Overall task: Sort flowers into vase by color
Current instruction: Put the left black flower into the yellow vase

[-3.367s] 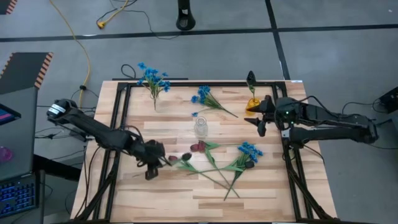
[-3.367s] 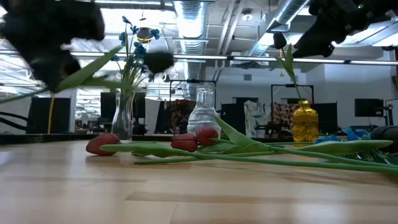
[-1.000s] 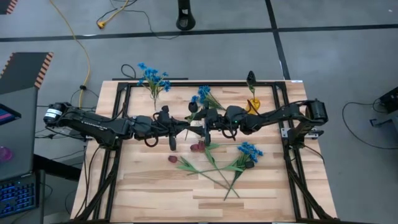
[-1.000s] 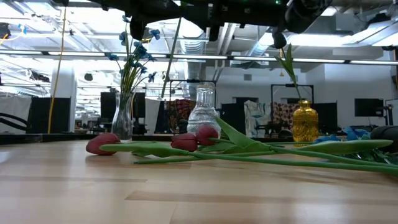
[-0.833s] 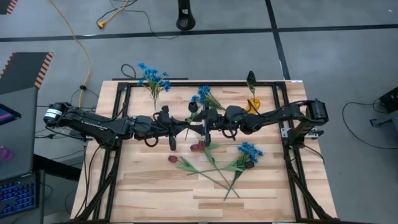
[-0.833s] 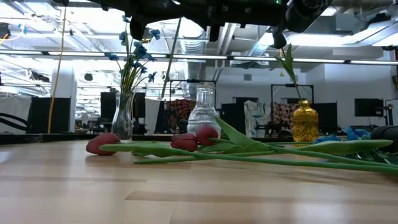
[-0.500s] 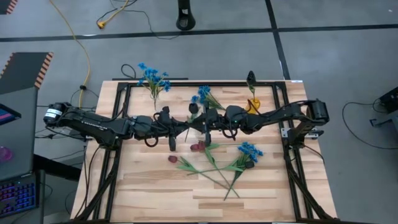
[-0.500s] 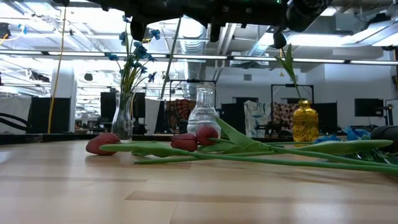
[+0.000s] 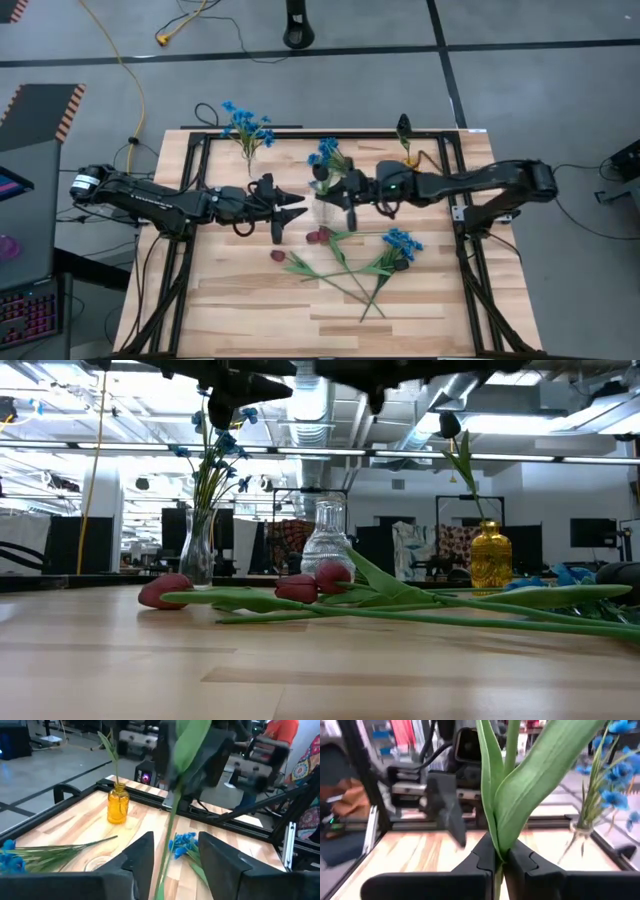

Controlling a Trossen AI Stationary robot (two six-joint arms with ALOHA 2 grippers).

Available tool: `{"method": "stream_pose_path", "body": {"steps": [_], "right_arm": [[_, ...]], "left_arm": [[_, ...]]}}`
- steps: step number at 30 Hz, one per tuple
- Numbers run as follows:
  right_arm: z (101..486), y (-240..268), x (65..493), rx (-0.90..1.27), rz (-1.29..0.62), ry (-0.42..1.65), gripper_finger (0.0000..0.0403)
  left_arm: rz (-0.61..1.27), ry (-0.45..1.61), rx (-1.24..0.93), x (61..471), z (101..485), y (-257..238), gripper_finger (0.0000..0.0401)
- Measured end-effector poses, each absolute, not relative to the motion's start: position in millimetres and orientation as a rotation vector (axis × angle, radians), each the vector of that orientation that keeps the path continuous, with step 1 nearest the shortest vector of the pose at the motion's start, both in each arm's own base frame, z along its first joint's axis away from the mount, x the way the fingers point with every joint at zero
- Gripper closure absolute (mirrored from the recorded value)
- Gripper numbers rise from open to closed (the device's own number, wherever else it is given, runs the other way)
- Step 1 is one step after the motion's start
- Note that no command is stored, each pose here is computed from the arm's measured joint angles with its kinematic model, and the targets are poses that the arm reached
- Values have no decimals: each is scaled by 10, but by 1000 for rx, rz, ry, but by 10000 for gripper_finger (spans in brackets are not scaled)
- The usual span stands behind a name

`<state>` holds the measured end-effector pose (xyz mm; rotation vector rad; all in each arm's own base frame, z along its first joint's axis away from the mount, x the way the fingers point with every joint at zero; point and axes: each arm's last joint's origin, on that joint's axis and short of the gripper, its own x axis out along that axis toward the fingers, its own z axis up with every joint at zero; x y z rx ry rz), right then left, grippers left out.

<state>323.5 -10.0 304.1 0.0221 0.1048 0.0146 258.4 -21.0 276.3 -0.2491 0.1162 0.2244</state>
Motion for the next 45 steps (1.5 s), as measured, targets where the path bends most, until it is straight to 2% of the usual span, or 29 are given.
{"method": "stream_pose_path", "body": {"steps": [5,10,18,26,39,45], "right_arm": [[3241,-104,2919,-4,-14,150,360],[3321,-119,2499,-9,-96,104,356],[3249,-163,1822,-46,-346,9,358],[3325,-197,1364,-96,-546,17,358],[3335,-245,1128,-229,-792,90,358],[3292,-254,1125,-246,-828,141,358]], "left_arm": [[221,125,-249,2584,2757,-211,251],[223,134,-247,2582,2747,-211,251],[224,138,-246,2582,2743,-211,251],[225,138,-245,2581,2743,-211,251],[226,139,-235,2582,2743,-210,251],[226,139,-236,2582,2743,-210,251]]}}
